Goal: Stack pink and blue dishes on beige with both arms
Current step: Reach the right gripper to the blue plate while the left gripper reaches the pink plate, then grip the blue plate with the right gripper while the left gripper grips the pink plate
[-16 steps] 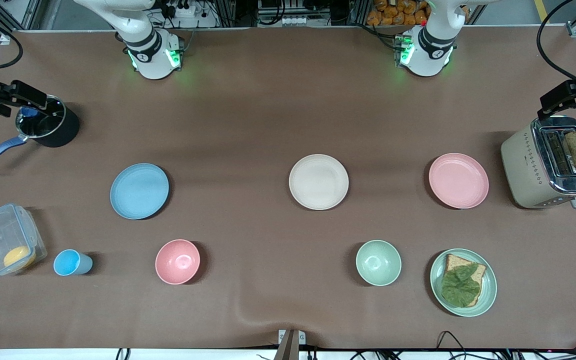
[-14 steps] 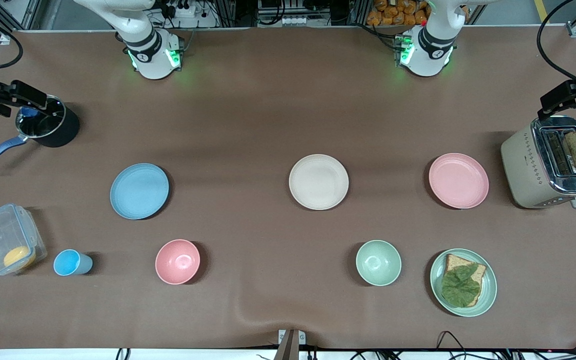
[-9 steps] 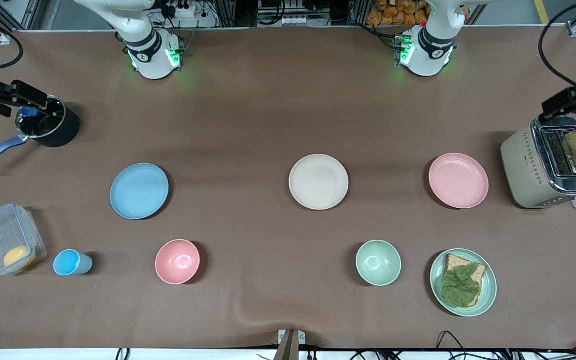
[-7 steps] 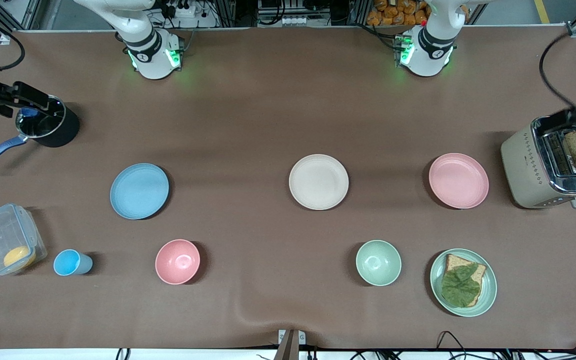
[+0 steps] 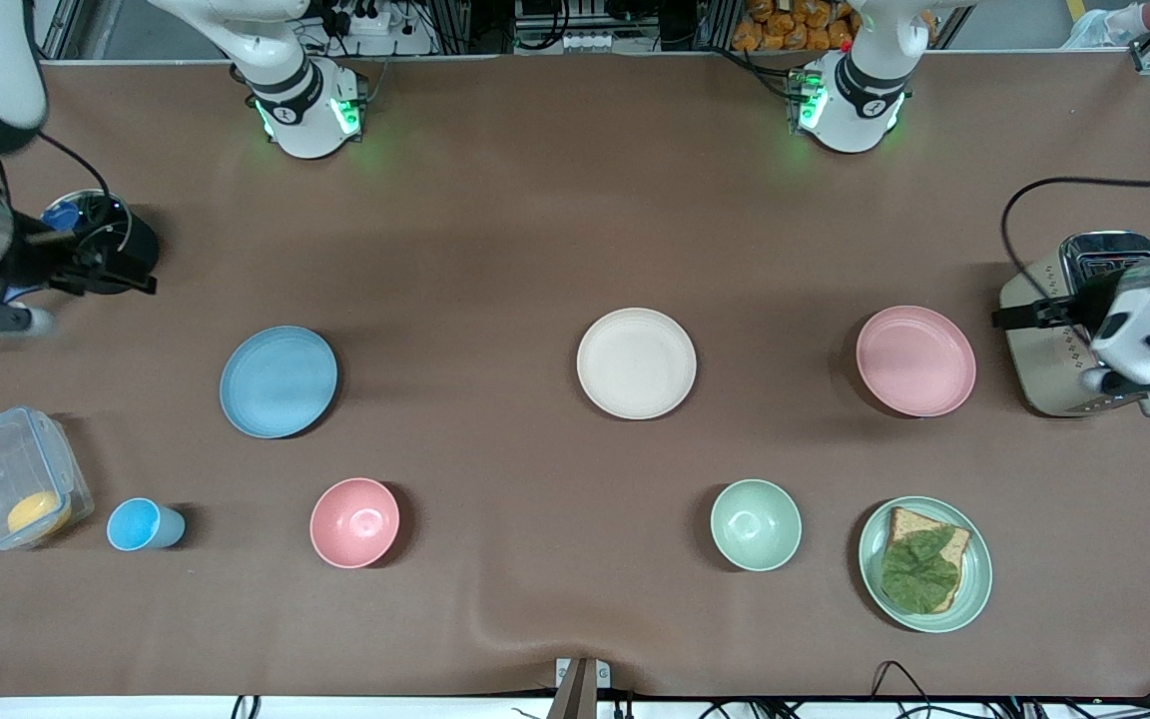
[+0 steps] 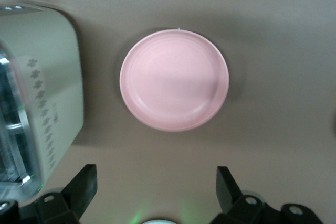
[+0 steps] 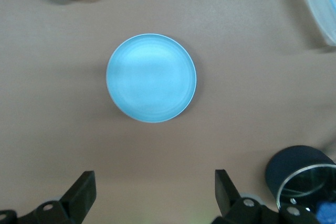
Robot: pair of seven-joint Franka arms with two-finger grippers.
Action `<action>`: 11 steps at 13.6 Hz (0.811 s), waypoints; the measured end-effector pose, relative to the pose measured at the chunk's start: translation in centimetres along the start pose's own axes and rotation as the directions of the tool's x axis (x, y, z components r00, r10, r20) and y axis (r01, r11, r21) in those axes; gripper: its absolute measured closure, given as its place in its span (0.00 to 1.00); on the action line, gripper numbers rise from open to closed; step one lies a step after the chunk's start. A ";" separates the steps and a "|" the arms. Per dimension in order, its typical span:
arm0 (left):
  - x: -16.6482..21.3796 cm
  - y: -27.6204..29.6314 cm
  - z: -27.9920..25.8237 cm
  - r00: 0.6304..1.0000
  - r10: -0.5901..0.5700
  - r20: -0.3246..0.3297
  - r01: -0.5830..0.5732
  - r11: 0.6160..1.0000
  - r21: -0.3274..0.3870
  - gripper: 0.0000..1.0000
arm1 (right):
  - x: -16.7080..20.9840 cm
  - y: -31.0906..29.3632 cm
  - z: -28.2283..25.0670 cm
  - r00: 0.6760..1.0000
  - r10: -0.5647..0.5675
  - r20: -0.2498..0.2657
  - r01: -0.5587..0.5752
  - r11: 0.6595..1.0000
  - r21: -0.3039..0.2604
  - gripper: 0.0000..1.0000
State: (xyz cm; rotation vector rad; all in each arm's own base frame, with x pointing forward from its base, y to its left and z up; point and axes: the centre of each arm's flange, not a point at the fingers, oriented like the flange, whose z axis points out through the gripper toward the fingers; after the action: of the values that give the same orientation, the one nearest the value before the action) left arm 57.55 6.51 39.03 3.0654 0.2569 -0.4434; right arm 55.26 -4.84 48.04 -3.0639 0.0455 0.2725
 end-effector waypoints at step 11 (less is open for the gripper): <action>1.4 -7.4 17.3 0.990 -0.138 0.037 0.141 0.987 -0.074 0.00 | 7.3 5.6 23.5 0.999 0.000 0.047 -0.001 1.000 0.022 0.00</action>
State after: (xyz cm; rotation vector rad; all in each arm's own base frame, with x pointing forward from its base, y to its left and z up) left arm 52.82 13.01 21.98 2.9742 0.4777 -0.4755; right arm 58.12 -8.96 23.35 -3.0338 0.0469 0.3420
